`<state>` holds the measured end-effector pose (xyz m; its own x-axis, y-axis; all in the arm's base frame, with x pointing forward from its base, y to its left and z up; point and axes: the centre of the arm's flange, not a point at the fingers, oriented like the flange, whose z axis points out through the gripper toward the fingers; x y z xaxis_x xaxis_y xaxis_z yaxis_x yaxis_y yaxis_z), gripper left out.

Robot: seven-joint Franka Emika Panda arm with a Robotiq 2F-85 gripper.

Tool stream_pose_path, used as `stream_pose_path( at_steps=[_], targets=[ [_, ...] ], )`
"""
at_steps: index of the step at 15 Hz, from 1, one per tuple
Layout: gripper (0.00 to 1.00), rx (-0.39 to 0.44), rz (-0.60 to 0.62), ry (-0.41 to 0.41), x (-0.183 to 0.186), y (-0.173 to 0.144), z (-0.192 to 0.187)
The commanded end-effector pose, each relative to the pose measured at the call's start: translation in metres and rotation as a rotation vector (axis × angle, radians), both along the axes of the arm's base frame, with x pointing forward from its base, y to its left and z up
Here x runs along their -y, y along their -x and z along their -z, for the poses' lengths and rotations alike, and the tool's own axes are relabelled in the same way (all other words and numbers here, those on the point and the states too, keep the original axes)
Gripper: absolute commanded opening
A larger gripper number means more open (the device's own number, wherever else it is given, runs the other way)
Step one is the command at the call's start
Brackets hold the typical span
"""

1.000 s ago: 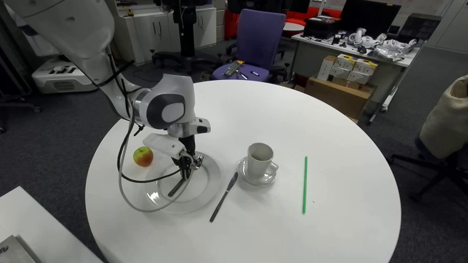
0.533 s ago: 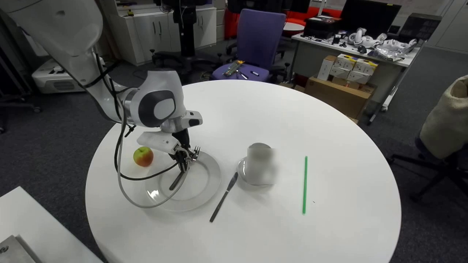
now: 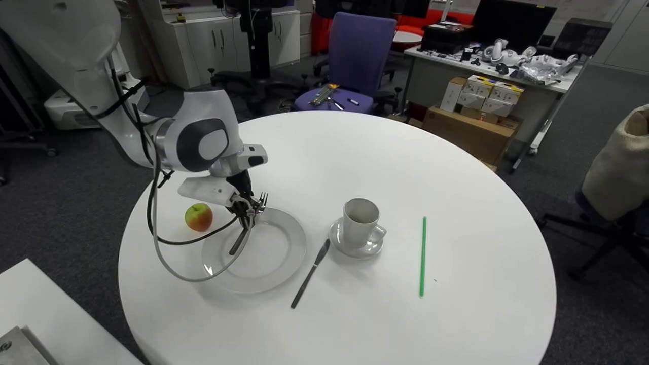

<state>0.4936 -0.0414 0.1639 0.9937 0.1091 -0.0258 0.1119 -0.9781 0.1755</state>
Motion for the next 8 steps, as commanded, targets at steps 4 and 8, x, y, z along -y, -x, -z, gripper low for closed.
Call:
stream_pose_path(
  at_steps=[4, 8],
  targets=[
    [0.03, 0.01, -0.006, -0.032, -0.023, 0.019, -0.022],
    [0.03, -0.02, 0.048, -0.079, -0.042, 0.022, -0.018]
  ],
)
